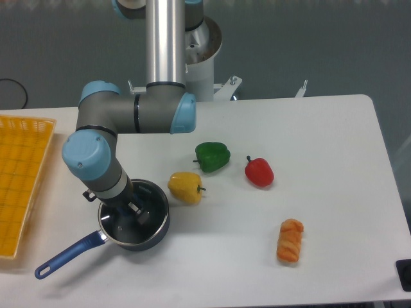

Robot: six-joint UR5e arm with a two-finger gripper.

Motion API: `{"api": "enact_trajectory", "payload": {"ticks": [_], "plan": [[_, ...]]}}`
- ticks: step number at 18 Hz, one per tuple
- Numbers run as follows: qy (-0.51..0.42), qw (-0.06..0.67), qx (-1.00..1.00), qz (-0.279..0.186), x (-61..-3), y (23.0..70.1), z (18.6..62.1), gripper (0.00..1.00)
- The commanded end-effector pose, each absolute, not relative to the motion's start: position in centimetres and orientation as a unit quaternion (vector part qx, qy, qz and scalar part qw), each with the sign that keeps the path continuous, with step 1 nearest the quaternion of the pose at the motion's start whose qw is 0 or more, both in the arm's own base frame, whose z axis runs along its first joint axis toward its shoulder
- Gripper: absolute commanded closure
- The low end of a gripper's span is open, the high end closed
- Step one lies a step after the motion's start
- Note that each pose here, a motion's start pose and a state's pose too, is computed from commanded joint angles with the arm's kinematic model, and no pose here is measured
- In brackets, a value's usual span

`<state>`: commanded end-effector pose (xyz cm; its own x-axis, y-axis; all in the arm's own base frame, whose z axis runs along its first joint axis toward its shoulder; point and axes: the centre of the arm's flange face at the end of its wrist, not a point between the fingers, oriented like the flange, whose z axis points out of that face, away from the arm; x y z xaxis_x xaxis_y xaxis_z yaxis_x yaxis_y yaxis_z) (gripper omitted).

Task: Open the lid
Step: 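Lift the glass lid off the saucepan and carry it beside the pan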

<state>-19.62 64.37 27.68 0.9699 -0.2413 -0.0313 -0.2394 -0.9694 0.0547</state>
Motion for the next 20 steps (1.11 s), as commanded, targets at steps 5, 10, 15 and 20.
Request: {"api": "enact_trajectory", "payload": {"ticks": [5,10,15,20], "plan": [[-0.122,0.025,0.992,-0.019,-19.6,64.3,27.7,0.41],[-0.126,0.024,0.991,-0.020,-19.6,64.3,27.9,0.41],[-0.131,0.021,0.991,-0.021,-19.5,63.6,29.1,0.41],[-0.140,0.018,0.990,-0.021,-19.7,62.9,30.1,0.41]]}}
